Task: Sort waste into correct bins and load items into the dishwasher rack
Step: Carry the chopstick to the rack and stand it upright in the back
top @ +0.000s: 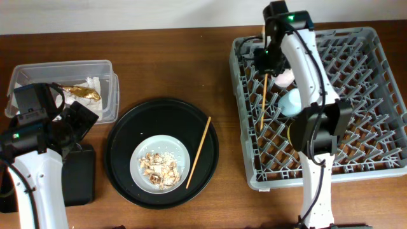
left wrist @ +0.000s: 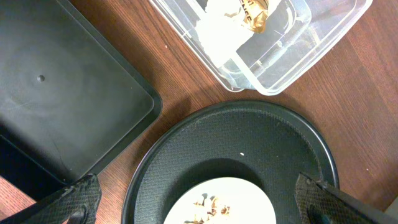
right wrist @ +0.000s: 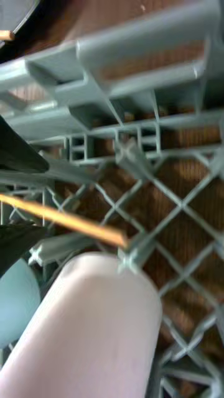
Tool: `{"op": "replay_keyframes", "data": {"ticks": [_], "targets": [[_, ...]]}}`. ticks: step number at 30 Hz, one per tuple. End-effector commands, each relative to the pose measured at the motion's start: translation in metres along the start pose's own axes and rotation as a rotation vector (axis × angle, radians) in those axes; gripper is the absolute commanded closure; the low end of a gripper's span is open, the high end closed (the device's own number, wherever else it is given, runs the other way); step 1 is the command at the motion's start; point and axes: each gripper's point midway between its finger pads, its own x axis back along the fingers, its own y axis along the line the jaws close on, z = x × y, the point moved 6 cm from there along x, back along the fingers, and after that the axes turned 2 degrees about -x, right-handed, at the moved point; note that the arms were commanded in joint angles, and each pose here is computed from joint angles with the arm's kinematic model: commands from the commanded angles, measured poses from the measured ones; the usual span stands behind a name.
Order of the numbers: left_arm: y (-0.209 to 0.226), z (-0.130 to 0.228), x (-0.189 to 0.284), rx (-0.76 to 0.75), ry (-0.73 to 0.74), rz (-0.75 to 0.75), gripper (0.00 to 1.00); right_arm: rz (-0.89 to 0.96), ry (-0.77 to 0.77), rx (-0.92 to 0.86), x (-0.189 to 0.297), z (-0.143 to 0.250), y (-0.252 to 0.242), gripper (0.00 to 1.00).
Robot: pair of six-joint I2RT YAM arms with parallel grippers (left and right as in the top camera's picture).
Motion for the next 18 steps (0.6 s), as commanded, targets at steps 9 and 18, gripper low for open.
{"op": "replay_keyframes", "data": {"ticks": [9,18], "targets": [[0.003,-0.001,0.004,-0.007,-0.017,-0.004,0.01,0.033,-0.14,-0.035,0.045,-0.011,-0.002,0.33],[0.003,-0.001,0.004,-0.007,-0.017,-0.004,0.01,-0.31,-0.168,-0.083,0.057,-0.024,-0.035,0.5]]}}
